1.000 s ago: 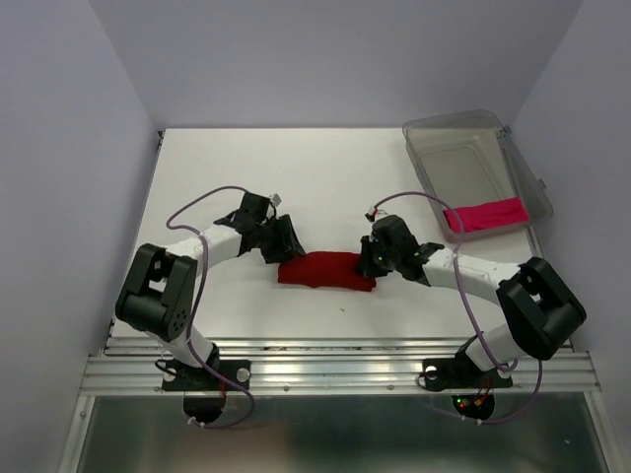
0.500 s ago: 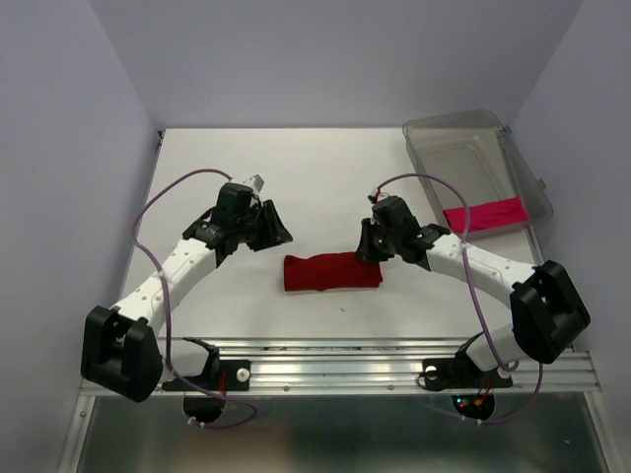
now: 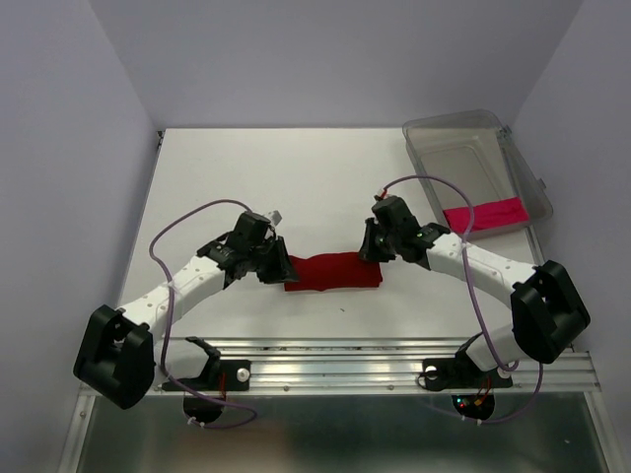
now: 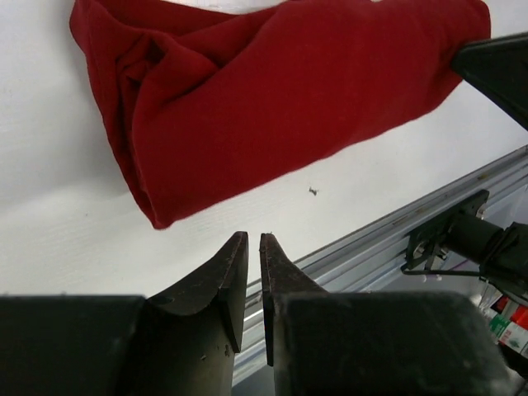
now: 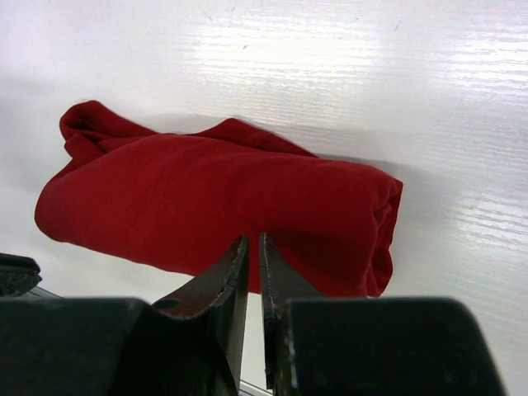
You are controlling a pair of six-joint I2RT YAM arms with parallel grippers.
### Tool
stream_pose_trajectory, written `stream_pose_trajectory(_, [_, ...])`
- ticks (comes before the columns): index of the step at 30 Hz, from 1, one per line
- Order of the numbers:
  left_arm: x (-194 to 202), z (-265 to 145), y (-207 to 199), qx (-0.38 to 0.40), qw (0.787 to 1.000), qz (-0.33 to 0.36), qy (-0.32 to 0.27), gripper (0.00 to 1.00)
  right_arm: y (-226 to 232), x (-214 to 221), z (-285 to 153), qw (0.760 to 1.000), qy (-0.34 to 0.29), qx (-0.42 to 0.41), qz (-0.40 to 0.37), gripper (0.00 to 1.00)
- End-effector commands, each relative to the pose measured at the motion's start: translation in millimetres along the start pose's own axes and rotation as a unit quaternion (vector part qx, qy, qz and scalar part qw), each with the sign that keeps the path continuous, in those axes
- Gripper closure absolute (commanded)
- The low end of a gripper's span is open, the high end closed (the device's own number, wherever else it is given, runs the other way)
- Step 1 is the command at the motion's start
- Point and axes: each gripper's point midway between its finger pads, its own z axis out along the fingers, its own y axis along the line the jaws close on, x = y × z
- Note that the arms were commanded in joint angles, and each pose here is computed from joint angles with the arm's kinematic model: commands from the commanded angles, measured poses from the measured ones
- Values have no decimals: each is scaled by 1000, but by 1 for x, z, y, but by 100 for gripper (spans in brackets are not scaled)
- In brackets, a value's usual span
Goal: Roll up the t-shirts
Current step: Roll the T-shirt to the center of the board.
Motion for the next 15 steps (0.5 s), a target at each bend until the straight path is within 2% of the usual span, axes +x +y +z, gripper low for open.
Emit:
stream_pose_trajectory(1, [-3,16,0,11,1000,-11,-7,78,-5,-13,-5,999,-27,19,17,84])
stream_pose_trajectory(9, [-40,28,-3,-15,999,2,-51,77,-32,6,4,998,-14,58,23,85])
stream_pose_trajectory(15, [-49,50,0,-23,999,12,-38,78,-54,25,35,995,8,95,16,87])
